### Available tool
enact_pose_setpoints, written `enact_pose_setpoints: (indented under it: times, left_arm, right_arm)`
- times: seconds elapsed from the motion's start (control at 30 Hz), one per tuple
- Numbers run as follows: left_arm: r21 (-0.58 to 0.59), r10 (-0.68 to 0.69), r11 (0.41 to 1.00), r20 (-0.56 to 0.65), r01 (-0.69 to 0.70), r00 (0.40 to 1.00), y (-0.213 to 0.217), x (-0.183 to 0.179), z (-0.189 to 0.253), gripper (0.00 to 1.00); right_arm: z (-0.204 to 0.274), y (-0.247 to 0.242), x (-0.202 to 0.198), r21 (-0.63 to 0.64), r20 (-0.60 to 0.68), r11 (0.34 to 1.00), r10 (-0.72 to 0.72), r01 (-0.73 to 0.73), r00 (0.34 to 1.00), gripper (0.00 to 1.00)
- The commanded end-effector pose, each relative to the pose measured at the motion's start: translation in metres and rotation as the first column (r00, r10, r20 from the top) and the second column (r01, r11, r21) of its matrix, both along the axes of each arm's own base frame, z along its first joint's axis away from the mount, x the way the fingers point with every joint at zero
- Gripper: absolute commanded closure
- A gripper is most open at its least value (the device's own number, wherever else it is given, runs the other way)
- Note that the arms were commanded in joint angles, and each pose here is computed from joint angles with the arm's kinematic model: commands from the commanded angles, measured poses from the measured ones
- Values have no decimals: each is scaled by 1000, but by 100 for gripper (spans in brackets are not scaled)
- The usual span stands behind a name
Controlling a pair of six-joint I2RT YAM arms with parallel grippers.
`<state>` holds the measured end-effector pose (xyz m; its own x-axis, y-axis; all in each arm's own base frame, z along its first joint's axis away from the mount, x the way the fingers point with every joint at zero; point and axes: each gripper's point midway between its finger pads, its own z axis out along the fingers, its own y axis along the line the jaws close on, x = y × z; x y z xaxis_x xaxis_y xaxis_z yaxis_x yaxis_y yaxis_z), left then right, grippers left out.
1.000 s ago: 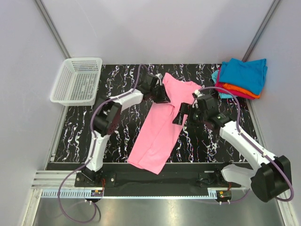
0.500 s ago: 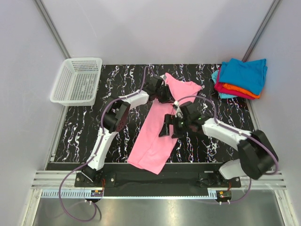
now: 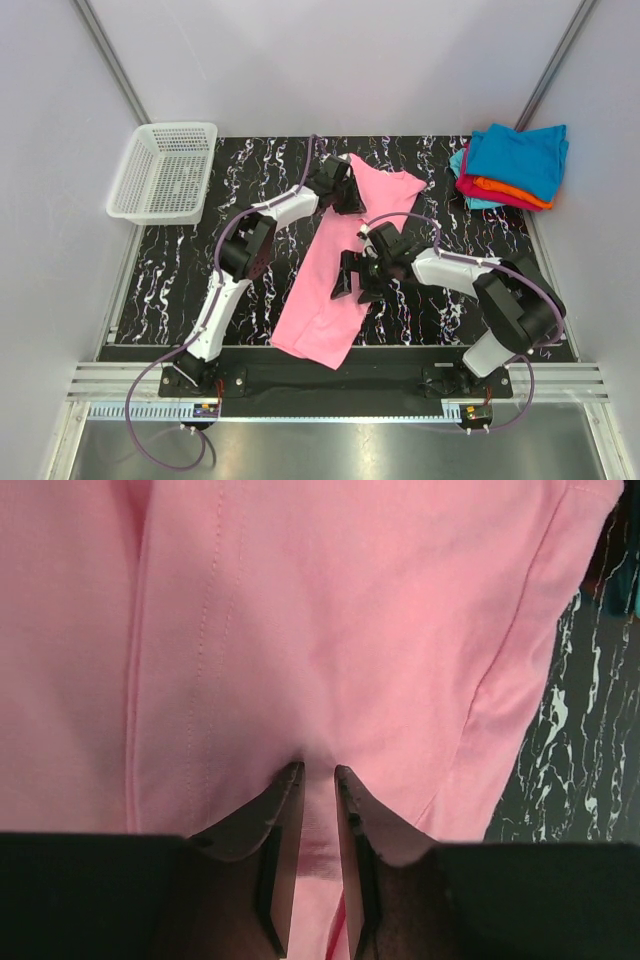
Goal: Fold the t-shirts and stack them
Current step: Fold the tshirt
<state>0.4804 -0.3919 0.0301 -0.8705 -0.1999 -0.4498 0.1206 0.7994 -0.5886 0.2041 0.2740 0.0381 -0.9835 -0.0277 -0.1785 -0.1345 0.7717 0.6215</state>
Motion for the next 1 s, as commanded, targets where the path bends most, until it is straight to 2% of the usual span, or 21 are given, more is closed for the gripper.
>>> enact_pose_setpoints:
  times: [0.0, 0.13, 0.3, 0.43, 0.63, 0.97]
  left_arm:
    - [102, 44, 994, 7, -45, 999, 19, 9, -17, 74]
    - [116, 57, 992, 3, -57, 998, 21, 10, -20, 74]
    - [190, 142, 972, -18, -136, 990, 43, 17, -21, 75]
    - [235, 215, 949, 11, -212, 976, 67, 27, -14, 75]
    - [219, 282, 934, 35, -283, 959, 89, 49, -2, 75]
    - [160, 374, 912, 55, -378, 926, 123, 93, 8, 75]
  right_arm:
    - [-28, -10, -3, -88, -31, 996, -24, 22, 999, 0]
    - [-37, -15, -7, -127, -67, 991, -37, 28, 997, 0]
    - [-41, -33, -14, -242, -111, 968, -96, 67, 989, 0]
    - [-30, -49, -10, -324, -76, 941, -133, 101, 988, 0]
    - [-17, -68, -6, -426, -44, 899, -132, 101, 990, 0]
    - [-33, -80, 13, -549, -44, 834, -100, 59, 994, 0]
